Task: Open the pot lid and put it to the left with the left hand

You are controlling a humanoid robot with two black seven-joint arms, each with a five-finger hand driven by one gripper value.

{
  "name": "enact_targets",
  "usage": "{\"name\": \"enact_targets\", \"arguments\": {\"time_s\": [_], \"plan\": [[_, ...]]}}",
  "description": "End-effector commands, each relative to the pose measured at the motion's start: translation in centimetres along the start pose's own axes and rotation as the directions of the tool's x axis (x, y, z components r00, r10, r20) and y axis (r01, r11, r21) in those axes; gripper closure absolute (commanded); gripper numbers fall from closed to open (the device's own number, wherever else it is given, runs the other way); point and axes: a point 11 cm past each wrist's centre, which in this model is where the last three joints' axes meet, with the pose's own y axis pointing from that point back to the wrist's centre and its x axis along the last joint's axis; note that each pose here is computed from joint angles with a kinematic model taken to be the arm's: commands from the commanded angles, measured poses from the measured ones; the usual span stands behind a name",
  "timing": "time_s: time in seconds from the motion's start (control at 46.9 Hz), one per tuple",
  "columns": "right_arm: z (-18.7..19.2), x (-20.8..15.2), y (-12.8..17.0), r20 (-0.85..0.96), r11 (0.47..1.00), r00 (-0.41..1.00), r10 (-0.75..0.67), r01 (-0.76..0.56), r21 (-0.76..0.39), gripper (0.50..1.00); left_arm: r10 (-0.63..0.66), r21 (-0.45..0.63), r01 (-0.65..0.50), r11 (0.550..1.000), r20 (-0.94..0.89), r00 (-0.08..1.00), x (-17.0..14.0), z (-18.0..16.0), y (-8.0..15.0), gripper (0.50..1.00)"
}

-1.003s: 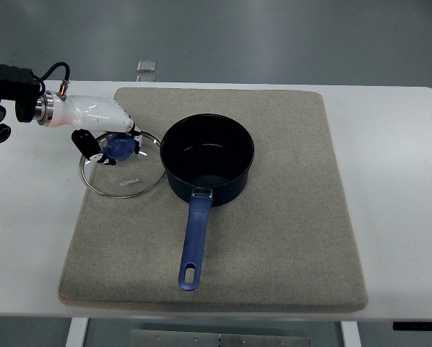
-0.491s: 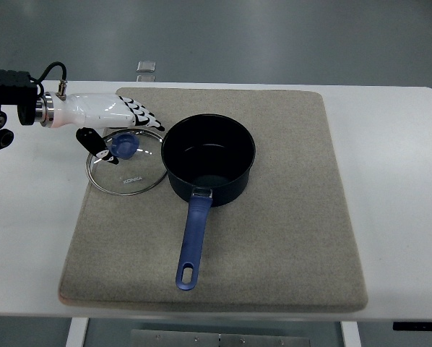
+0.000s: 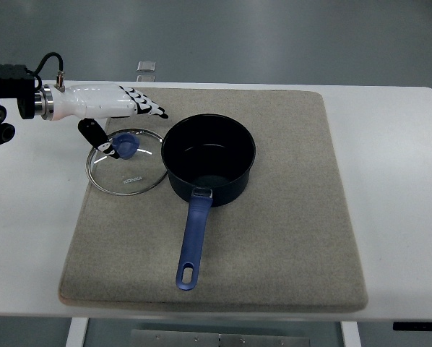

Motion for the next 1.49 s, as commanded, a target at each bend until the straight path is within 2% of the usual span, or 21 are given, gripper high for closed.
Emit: {"name": "enact_targets", "arguments": {"time_s": [0.0, 0.085, 0.171, 0.405, 0.598, 0.832, 0.896, 0.982, 1.11, 1.259, 1.473], "plan": [[0.0, 0.0, 0.0, 0.000, 1.000, 1.000, 0.000, 0.000, 0.000, 0.583, 0.101, 0.009, -0.101, 0.995, -0.066, 0.993, 2.2, -0.1, -0.1, 0.536], [0.0, 0.0, 0.0, 0.000, 1.000, 1.000, 0.000, 0.000, 0.000, 0.583, 0.221, 0.031, -0.219, 0.975, -0.147, 0.964, 4.7, -0.5, 0.2, 0.536], [0.0, 0.0, 0.0, 0.000, 1.000, 1.000, 0.000, 0.000, 0.000, 0.583, 0.347, 0.058, -0.344, 0.937, -0.261, 0.901, 6.9, -0.7, 0.2, 0.536], [0.0, 0.0, 0.0, 0.000, 1.000, 1.000, 0.000, 0.000, 0.000, 0.583, 0.554, 0.203, -0.567, 0.798, -0.619, 0.557, 8.1, -1.7, -0.3, 0.536], [0.0, 0.0, 0.0, 0.000, 1.000, 1.000, 0.000, 0.000, 0.000, 0.583, 0.623, 0.364, -0.642, 0.675, -0.746, 0.233, 8.6, -4.2, 1.2, 0.536], [0.0, 0.0, 0.0, 0.000, 1.000, 1.000, 0.000, 0.000, 0.000, 0.583, 0.553, 0.484, -0.671, 0.561, -0.823, -0.130, 7.2, -8.6, 3.5, 0.536], [0.0, 0.0, 0.0, 0.000, 1.000, 1.000, 0.000, 0.000, 0.000, 0.583, 0.517, 0.506, -0.663, 0.551, -0.831, -0.204, 5.7, -9.4, 3.6, 0.536], [0.0, 0.0, 0.0, 0.000, 1.000, 1.000, 0.000, 0.000, 0.000, 0.583, 0.495, 0.525, -0.644, 0.556, -0.832, -0.251, 3.8, -9.8, 3.4, 0.536], [0.0, 0.0, 0.0, 0.000, 1.000, 1.000, 0.000, 0.000, 0.000, 0.583, 0.491, 0.551, -0.620, 0.559, -0.822, -0.289, 2.1, -9.9, 2.3, 0.534], [0.0, 0.0, 0.0, 0.000, 1.000, 1.000, 0.000, 0.000, 0.000, 0.583, 0.500, 0.606, -0.594, 0.529, -0.788, -0.359, 0.6, -10.3, 1.5, 0.534], [0.0, 0.0, 0.0, 0.000, 1.000, 1.000, 0.000, 0.000, 0.000, 0.583, 0.514, 0.638, -0.558, 0.531, -0.766, -0.386, -1.0, -9.5, -0.9, 0.534]]}}
